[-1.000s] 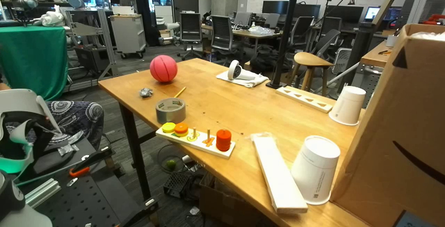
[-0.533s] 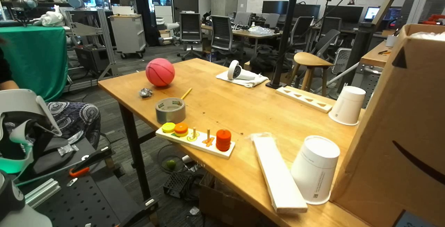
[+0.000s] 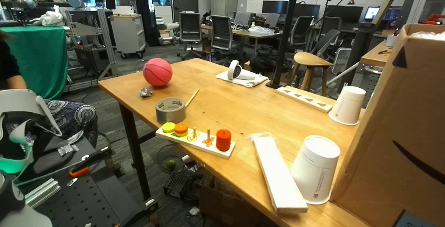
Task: Move the ball to the right
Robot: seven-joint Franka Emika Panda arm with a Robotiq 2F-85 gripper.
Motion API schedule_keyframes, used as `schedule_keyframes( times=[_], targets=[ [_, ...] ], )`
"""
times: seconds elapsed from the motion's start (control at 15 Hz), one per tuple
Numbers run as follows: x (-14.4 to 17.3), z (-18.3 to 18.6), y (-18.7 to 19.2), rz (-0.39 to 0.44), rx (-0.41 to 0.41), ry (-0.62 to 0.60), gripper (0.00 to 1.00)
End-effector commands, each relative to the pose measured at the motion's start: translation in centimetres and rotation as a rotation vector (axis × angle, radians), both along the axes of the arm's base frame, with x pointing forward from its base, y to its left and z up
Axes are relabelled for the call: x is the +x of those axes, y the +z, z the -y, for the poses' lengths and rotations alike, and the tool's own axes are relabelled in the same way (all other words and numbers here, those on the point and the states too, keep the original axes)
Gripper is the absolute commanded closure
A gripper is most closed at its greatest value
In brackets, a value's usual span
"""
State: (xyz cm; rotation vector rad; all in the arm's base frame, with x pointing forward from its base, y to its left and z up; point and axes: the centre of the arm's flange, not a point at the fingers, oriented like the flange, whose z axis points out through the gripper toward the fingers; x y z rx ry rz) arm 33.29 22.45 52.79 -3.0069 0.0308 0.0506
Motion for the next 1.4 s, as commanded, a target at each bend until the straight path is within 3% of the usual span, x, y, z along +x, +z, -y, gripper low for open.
schedule_keyframes(
  times=[0.0,0.33,0.67,0.93,1.33],
  targets=[
    [0.9,-6.1,-0.4,0.079,-0.065,0.162,0.0],
    [3.2,-15.6,-2.8,0.195,-0.122,0.416,0.0],
    [7.1,-22.3,-6.3,0.259,-0.136,0.679,0.0],
    [9.2,-26.9,-9.6,0.189,-0.069,0.823,0.0],
    [9.0,-32.0,-15.1,0.044,0.074,0.814,0.0]
  ],
)
